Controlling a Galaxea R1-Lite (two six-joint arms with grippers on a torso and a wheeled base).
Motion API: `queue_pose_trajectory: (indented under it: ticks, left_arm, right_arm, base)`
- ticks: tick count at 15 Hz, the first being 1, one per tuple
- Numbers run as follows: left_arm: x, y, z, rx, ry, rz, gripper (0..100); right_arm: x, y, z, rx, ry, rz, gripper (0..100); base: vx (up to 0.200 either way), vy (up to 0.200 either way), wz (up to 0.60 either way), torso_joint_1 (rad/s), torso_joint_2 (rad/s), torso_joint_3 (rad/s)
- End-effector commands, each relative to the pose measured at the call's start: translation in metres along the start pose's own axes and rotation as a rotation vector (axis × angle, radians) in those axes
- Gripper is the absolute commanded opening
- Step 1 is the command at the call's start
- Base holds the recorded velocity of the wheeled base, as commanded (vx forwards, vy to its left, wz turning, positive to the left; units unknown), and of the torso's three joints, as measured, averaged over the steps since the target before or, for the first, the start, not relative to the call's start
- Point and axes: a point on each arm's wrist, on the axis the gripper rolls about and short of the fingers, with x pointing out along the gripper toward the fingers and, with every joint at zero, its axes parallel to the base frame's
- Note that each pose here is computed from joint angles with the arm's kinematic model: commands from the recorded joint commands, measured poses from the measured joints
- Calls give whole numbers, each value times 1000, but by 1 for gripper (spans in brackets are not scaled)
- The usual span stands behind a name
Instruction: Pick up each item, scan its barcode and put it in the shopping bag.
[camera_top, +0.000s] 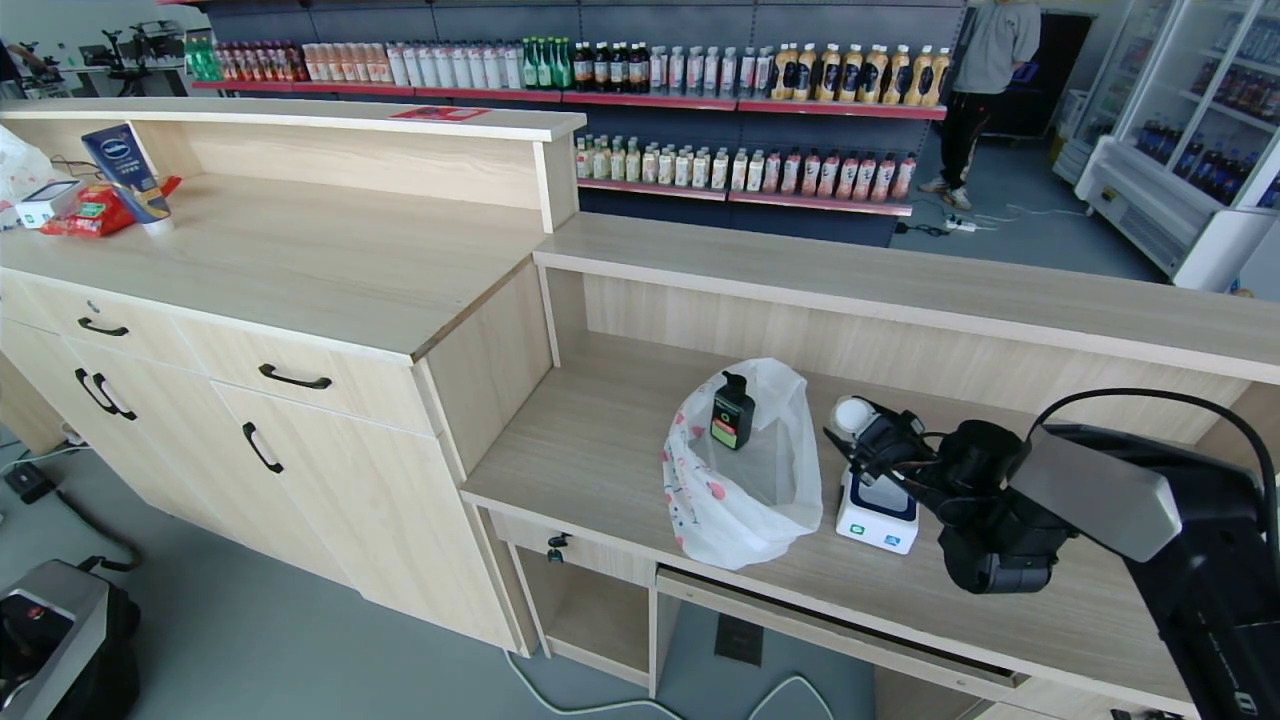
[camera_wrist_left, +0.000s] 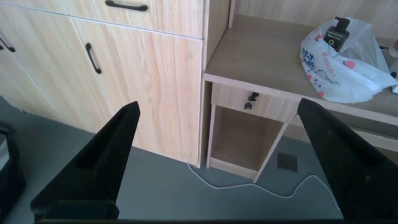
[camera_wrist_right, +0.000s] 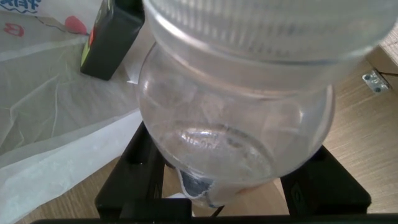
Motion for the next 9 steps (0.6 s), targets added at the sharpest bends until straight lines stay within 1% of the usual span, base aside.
queue_pose_trajectory:
  ticks: [1, 6, 7, 9]
  left_arm:
    - [0, 0, 0, 0, 2, 0, 100]
    - [0, 0, 0, 0, 1, 0, 100]
    - [0, 0, 0, 0, 1, 0, 100]
    - [0, 0, 0, 0, 2, 0, 100]
  right_arm:
    - [0, 2, -1, 1, 2, 3, 0]
    - [1, 1, -1, -1, -3, 0, 0]
    - [4, -3, 2, -9, -17, -14, 0]
    - [10, -27, 21, -38, -63, -63, 0]
  base:
    - [0, 0, 0, 0, 0, 0]
    - [0, 0, 0, 0, 0, 0]
    - [0, 0, 0, 0, 0, 0]
    - [0, 0, 0, 0, 0, 0]
